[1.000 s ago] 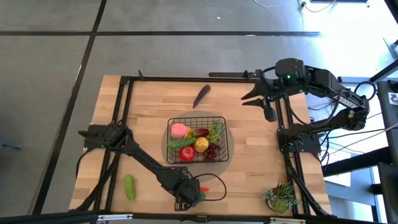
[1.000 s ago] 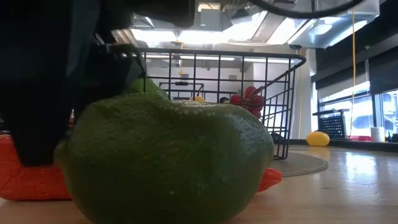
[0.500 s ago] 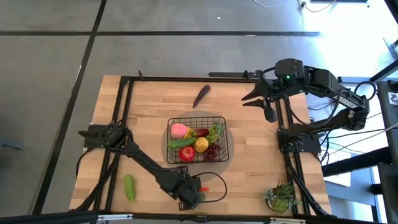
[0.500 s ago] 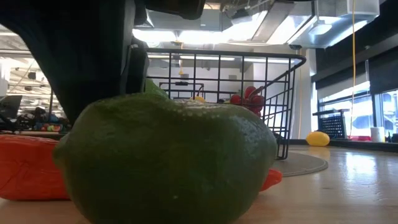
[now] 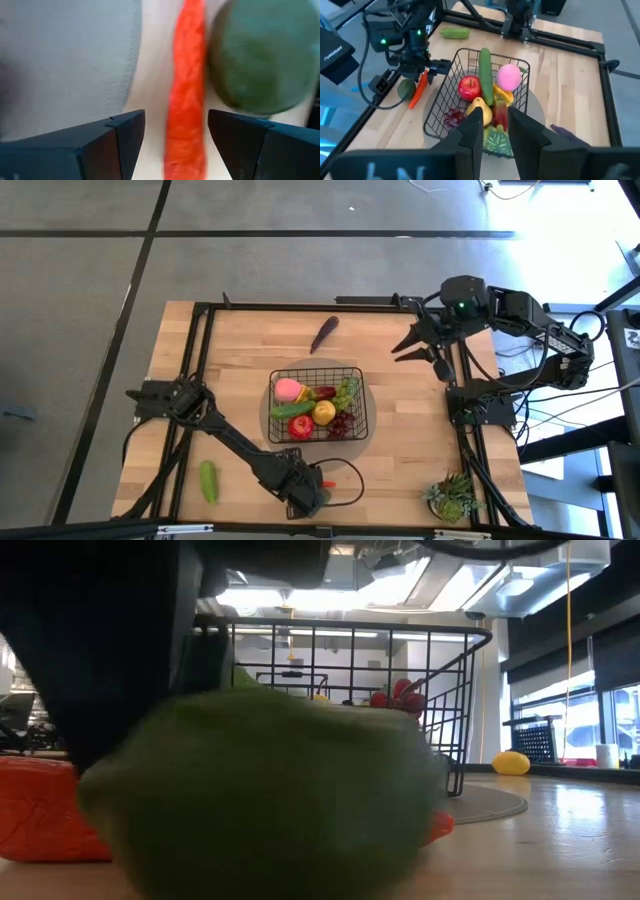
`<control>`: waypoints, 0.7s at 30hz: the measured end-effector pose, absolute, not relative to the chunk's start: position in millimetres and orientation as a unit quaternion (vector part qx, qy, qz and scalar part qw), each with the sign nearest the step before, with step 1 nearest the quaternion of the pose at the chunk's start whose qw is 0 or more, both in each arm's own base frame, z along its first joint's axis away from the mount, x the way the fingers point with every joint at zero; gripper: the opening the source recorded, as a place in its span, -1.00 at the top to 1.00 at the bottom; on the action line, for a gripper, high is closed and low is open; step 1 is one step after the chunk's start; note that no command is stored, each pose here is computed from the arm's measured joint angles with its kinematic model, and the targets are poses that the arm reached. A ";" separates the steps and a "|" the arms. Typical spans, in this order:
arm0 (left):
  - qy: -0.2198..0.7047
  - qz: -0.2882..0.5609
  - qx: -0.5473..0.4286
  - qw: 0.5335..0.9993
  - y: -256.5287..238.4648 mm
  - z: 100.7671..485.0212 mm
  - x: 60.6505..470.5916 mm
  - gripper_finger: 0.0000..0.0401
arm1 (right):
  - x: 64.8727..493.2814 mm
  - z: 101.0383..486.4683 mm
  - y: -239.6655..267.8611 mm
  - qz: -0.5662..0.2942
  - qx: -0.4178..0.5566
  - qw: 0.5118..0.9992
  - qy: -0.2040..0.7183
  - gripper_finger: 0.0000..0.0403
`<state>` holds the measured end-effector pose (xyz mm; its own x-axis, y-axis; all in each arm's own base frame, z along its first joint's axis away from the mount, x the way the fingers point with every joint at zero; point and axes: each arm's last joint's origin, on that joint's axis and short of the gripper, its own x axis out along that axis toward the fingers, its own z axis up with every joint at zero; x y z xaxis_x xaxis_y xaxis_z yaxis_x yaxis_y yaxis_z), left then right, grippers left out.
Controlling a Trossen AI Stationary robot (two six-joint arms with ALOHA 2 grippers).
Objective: Build produce basket
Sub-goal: Put the orange carrot into the black wire basket
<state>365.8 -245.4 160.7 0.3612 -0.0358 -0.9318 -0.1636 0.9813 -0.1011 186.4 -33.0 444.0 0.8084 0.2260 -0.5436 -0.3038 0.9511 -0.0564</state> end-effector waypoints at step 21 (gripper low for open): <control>0.566 0.030 -0.095 0.819 -247.6 156.0 367.9 0.18 | 177.9 437.5 -24.6 0.268 -0.046 0.920 0.282 0.59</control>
<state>367.9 -247.6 156.0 0.3586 -0.0587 -0.9316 -0.1571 0.9800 -0.1223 177.9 -24.6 437.5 0.6967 0.4683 -0.5435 -0.5197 0.8517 0.0676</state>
